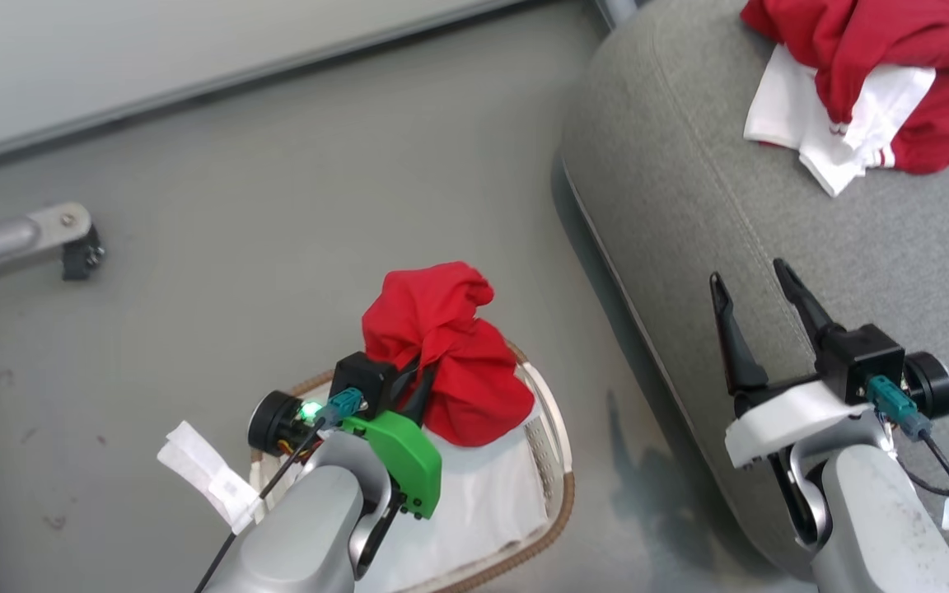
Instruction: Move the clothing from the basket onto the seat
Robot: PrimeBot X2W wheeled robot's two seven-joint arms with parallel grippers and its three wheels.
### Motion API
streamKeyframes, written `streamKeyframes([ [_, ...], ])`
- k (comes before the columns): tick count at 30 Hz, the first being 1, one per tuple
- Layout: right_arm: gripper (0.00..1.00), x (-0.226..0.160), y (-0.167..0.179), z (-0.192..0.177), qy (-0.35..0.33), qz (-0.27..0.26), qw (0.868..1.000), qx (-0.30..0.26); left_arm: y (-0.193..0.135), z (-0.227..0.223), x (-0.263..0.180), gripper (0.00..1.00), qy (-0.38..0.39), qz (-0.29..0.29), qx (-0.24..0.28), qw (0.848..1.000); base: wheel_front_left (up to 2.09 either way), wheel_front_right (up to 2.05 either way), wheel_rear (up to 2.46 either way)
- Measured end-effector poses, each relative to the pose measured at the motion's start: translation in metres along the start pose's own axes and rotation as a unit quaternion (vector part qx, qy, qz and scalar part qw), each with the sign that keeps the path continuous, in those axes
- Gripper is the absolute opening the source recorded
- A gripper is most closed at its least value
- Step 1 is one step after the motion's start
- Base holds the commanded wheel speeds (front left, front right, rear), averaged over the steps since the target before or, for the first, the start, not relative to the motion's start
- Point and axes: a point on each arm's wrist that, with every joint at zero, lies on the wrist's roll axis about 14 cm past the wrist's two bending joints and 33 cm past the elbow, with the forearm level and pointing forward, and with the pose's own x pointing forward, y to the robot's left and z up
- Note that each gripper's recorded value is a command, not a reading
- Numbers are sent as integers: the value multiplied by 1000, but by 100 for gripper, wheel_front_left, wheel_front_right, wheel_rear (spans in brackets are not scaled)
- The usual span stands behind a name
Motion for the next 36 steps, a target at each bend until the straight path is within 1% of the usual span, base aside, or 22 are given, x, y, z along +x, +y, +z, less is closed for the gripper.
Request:
streamKeyframes([
  [4,100,-13,7,11,-14,9,1000,3,-12,45,-10,0,-59,-2,33,998,0,0,0],
  [9,100,-30,17,27,-36,23,999,5,-30,90,-29,0,-117,-11,86,989,0,0,0],
  [10,100,-35,22,33,-44,29,999,6,-35,102,-36,0,-131,-14,109,985,0,0,0],
  [15,100,-45,36,48,-67,51,996,6,-46,149,-52,0,-163,-22,188,968,0,0,0],
  [18,100,-49,47,56,-79,66,995,6,-54,171,-60,0,-173,-27,227,958,0,0,0],
  [23,100,-54,63,66,-93,91,991,4,-71,218,-74,0,-203,-34,286,936,0,0,0],
  [26,100,-54,69,72,-102,100,990,3,-79,240,-82,0,-218,-36,311,925,0,0,0],
  [28,100,-54,72,77,-109,106,988,2,-84,253,-87,0,-229,-37,318,919,0,0,0],
  [31,100,-54,78,85,-120,115,986,-2,-91,265,-92,0,-238,-42,328,913,0,0,0],
  [36,100,-52,94,90,-125,139,982,-10,-99,277,-100,0,-247,-46,334,908,0,0,0],
])
